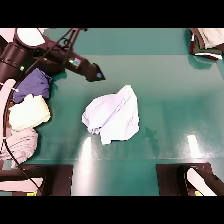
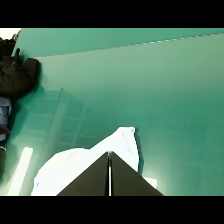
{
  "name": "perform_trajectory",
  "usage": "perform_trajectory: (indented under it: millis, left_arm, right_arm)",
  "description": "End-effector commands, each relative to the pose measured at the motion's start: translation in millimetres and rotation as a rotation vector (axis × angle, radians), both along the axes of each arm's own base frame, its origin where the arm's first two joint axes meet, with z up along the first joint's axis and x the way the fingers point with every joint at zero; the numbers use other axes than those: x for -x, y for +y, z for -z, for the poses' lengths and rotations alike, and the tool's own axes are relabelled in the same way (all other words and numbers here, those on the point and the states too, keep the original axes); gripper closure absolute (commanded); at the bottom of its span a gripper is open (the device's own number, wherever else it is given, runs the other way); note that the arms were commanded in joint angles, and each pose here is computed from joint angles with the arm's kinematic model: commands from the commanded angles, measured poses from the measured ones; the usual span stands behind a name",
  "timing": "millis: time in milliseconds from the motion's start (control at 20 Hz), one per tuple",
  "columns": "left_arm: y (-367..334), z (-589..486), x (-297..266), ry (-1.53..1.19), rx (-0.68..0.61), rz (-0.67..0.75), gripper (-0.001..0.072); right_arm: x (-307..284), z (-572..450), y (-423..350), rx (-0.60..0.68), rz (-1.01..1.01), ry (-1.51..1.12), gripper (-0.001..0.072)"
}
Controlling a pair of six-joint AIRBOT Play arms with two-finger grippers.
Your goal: Fold the shirts.
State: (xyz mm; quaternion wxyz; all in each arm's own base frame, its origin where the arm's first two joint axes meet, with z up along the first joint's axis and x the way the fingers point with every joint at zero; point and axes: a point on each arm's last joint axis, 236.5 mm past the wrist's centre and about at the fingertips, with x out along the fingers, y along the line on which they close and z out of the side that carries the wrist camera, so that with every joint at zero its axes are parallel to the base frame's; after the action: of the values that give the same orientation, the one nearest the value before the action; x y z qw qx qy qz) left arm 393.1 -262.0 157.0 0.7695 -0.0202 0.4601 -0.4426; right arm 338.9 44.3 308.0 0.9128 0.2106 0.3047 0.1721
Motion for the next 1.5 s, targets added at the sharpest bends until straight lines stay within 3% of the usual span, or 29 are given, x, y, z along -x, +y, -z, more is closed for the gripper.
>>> perform_trajectory:
  millis: [0,300,450,850,900,1000,1300,1350,1450]
  left_arm:
    - [60.6,20.3,7.0,0.167,-0.042,-0.114,0.0203]
    - [99.7,126.4,100.4,0.399,-0.049,-0.269,0.0219]
    - [82.5,160.3,139.0,0.465,0.062,-0.289,0.0219]
    - [36.8,188.4,136.6,0.316,0.048,-0.288,0.0222]
    - [36.0,189.6,135.8,0.313,0.042,-0.296,0.0264]
    - [36.2,189.8,136.0,0.32,0.043,-0.303,0.0689]
    - [38.0,156.0,127.9,0.269,-0.025,-0.212,0.0688]
    - [36.9,141.7,124.1,0.242,-0.033,-0.181,0.0687]
    - [32.9,118.6,117.4,0.203,-0.024,-0.149,0.0687]
  right_arm:
    - [1.7,1.5,1.1,0.002,-0.007,0.008,0.0695]
    - [1.6,1.5,1.1,0.002,-0.006,0.008,0.0695]
    - [1.4,1.6,0.9,0.002,-0.006,0.008,0.0695]
    - [1.8,21.5,1.4,-0.016,-0.011,0.062,0.0695]
    - [2.5,33.1,2.0,-0.026,-0.016,0.094,0.0695]
    - [5.7,58.3,3.6,-0.047,-0.026,0.166,0.0695]
    - [41.8,162.2,24.3,-0.129,-0.035,0.389,0.0693]
    - [49.7,185.6,33.9,-0.146,-0.042,0.427,0.0663]
    - [65.0,239.7,59.6,-0.175,-0.061,0.498,0.0388]
